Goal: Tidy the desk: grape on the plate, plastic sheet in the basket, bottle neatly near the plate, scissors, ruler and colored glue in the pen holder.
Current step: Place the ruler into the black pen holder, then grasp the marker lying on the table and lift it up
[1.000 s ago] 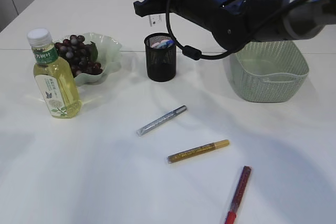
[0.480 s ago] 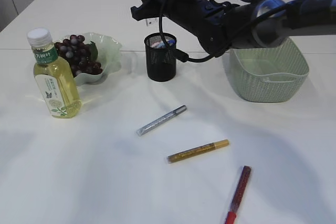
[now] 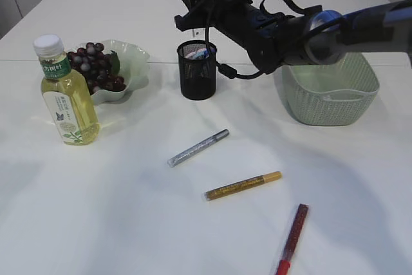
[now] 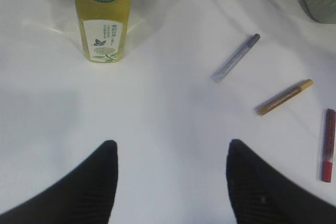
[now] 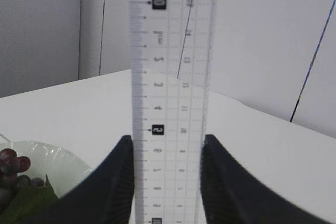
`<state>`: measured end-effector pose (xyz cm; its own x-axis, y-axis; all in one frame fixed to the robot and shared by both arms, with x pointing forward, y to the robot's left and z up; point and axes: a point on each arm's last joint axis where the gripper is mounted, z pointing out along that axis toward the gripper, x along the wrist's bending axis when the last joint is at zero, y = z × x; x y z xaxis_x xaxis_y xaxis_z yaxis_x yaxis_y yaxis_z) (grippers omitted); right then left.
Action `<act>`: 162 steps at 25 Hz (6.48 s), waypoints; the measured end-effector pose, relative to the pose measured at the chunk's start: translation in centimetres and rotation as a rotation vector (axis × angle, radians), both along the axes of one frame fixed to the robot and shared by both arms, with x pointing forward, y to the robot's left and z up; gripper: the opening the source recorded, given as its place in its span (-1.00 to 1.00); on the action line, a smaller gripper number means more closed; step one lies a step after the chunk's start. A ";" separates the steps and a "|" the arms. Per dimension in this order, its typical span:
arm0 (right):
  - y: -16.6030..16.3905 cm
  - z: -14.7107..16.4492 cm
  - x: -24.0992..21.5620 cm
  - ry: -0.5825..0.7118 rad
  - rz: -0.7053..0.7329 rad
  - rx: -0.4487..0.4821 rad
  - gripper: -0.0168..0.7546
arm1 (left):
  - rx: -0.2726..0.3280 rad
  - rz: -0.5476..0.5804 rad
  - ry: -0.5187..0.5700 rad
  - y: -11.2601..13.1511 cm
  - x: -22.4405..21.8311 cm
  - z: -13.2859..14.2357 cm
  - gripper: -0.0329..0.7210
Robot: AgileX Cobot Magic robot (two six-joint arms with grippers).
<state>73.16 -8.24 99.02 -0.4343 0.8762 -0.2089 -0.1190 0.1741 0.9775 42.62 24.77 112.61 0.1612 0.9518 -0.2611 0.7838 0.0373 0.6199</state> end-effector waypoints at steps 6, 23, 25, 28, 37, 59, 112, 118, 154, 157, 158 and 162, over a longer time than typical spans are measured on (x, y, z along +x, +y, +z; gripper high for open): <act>-0.1 -1.1 0.4 0.015 -0.005 -0.006 -0.17 | 0.000 0.000 0.000 0.0 0.0 0.0 0.35; 0.1 -3.9 0.8 0.074 -0.005 0.012 -0.17 | 0.002 0.001 -0.001 0.0 0.1 0.0 0.35; 0.1 -3.9 0.8 0.072 -0.004 0.012 -0.17 | 0.003 0.001 -0.001 0.0 0.1 0.0 0.35; 0.1 -3.9 0.8 0.072 -0.004 0.013 -0.17 | 0.003 0.001 -0.002 0.0 0.1 0.0 0.35; 0.1 -3.9 0.8 0.073 -0.004 0.014 -0.17 | 0.003 0.001 -0.004 0.0 0.1 0.0 0.35; -0.1 -0.2 1.2 0.211 -0.046 -0.023 0.13 | 0.003 0.002 -0.005 0.0 0.1 0.0 0.35; -7.2 13.7 -18.2 1.247 -0.087 -0.233 0.13 | 0.096 -0.323 0.064 -2.1 2.4 1.5 0.25; -9.5 12.5 -23.6 1.301 -0.100 -0.264 0.13 | 0.147 -0.500 0.115 -7.1 5.5 1.2 0.24; -14.8 11.4 -34.2 1.246 -0.197 -0.245 0.12 | 0.462 -0.716 0.422 -22.6 21.9 -19.8 0.17; -14.8 11.4 -34.2 1.244 -0.201 -0.249 0.12 | 0.464 -0.715 0.421 -22.8 22.2 -20.4 0.16; -14.8 11.4 -34.2 1.243 -0.202 -0.250 0.12 | 0.464 -0.715 0.421 -22.9 22.3 -20.5 0.16; -14.9 11.4 -34.2 1.241 -0.204 -0.253 0.12 | 0.468 -0.728 0.407 -23.3 22.5 -20.7 0.16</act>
